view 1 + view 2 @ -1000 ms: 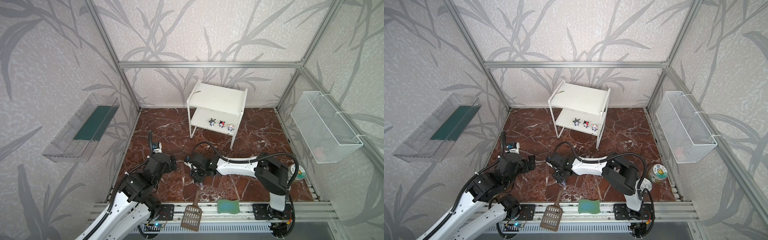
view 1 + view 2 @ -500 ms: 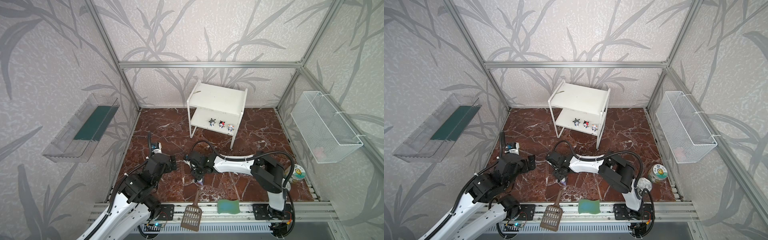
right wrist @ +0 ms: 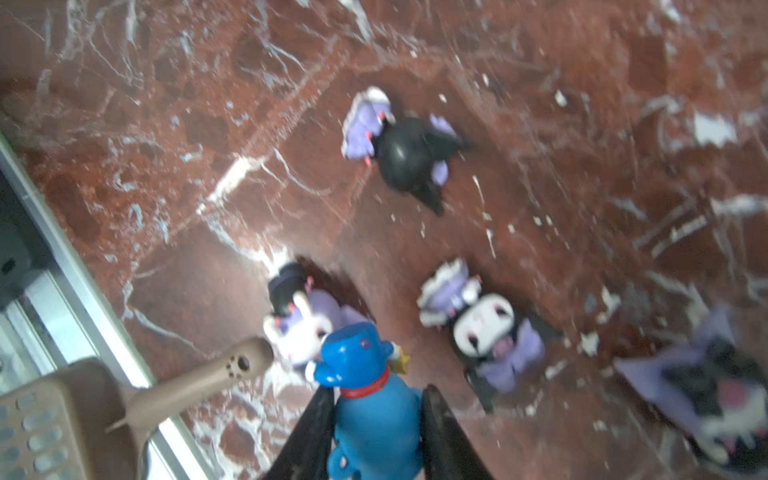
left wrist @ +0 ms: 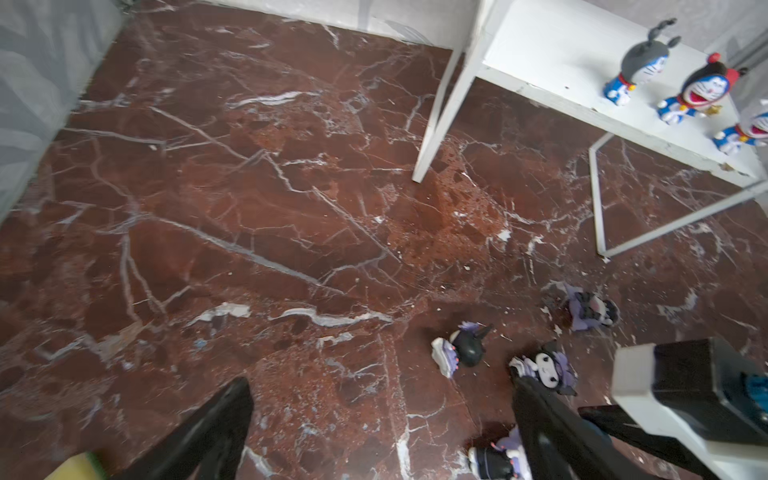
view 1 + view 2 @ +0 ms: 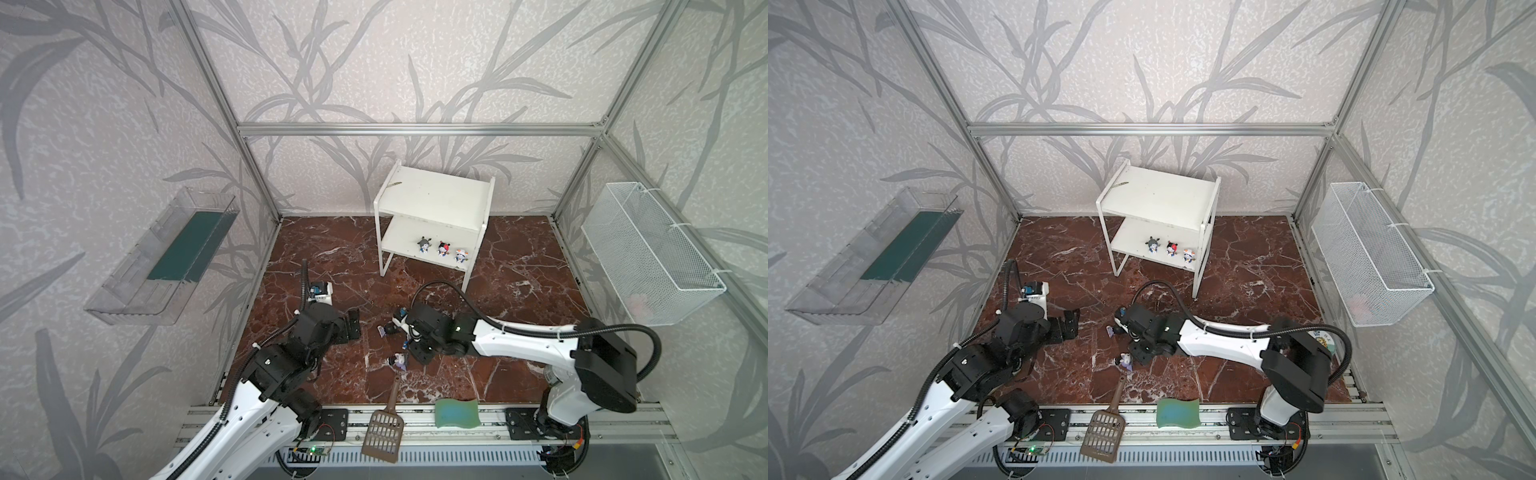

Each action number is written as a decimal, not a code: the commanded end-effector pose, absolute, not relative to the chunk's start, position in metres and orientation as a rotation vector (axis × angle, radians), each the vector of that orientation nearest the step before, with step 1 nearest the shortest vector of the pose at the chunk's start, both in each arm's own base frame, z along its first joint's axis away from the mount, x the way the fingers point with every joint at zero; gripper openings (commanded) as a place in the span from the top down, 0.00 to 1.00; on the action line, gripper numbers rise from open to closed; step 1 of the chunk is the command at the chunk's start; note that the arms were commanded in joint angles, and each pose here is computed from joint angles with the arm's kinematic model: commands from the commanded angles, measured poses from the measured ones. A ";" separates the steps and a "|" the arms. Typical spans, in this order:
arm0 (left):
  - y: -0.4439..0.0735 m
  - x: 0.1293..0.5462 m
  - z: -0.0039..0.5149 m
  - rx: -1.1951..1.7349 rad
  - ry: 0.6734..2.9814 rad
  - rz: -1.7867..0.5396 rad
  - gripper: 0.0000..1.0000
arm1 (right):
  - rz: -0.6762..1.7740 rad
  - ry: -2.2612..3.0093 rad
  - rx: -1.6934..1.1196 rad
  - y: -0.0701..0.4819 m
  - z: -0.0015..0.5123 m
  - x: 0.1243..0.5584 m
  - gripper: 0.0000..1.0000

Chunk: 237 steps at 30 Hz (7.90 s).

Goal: Place and organize the plastic toys onto the shelf

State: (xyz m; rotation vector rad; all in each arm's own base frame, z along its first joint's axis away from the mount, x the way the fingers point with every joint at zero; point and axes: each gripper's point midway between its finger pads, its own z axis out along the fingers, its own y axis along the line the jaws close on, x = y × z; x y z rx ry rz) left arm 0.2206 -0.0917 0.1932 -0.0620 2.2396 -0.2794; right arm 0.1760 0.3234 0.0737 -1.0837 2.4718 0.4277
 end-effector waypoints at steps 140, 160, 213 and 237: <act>-0.169 0.228 0.199 0.231 2.172 -0.548 0.01 | 0.506 2.571 -0.567 0.259 0.051 0.211 0.68; -0.169 0.225 0.200 0.239 2.165 -0.556 0.01 | 0.379 2.549 -0.680 0.281 0.063 0.201 0.52; -0.170 0.222 0.209 0.255 2.117 -0.590 0.01 | -0.291 2.558 -0.561 0.251 0.040 0.204 0.46; -0.167 0.219 0.211 0.245 2.111 -0.597 0.01 | 0.091 2.507 -0.713 0.254 0.035 0.227 0.54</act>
